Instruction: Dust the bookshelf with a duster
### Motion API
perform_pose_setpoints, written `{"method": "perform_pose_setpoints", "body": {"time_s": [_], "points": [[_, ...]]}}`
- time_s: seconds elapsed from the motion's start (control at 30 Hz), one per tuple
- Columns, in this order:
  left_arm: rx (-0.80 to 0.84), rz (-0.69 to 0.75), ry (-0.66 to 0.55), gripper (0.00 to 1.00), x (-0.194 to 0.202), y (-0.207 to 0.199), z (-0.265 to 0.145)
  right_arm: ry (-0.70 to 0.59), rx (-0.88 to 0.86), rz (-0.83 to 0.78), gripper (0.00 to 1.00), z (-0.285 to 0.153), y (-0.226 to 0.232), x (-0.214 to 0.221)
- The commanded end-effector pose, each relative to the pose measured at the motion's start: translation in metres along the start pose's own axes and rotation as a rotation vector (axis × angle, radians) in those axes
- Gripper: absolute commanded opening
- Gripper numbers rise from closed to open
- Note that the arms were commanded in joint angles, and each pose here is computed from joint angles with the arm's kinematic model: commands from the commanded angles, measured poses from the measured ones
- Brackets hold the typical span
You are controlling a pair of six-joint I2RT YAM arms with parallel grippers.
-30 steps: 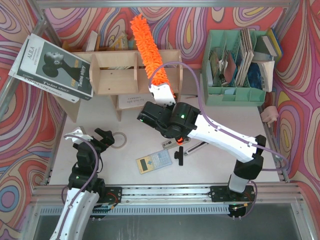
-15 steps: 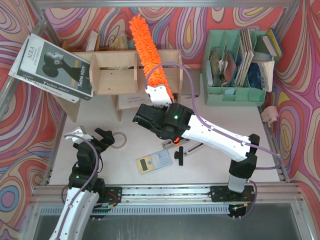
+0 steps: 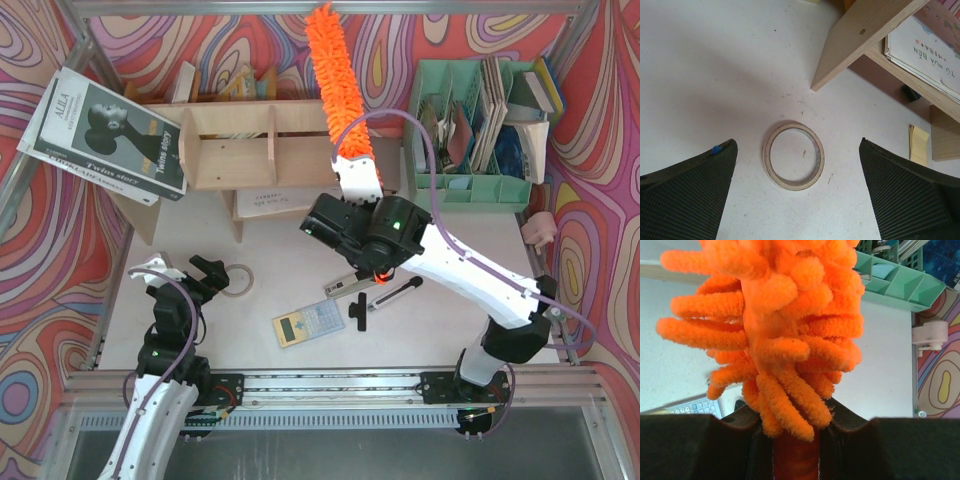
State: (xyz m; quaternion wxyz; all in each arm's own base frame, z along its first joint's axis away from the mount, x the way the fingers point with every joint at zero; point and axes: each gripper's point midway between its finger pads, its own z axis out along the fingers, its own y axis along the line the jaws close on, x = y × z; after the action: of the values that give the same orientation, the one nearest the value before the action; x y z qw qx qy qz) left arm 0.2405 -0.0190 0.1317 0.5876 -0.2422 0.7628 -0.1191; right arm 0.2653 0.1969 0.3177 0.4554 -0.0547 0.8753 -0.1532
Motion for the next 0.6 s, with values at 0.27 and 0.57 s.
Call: {"method": "perform_pose_setpoints", "body": {"time_s": [0.27,0.57], "points": [[-0.006,-0.007,-0.014,0.99,0.000,0.003,0.002,-0.075,-0.116,0.049,0.00,0.002,-0.005,-0.009],[-0.015,-0.004,-0.013,0.98,0.001,0.005,0.003,-0.097,-0.248,-0.007,0.00,-0.010,0.030,-0.015]]}}
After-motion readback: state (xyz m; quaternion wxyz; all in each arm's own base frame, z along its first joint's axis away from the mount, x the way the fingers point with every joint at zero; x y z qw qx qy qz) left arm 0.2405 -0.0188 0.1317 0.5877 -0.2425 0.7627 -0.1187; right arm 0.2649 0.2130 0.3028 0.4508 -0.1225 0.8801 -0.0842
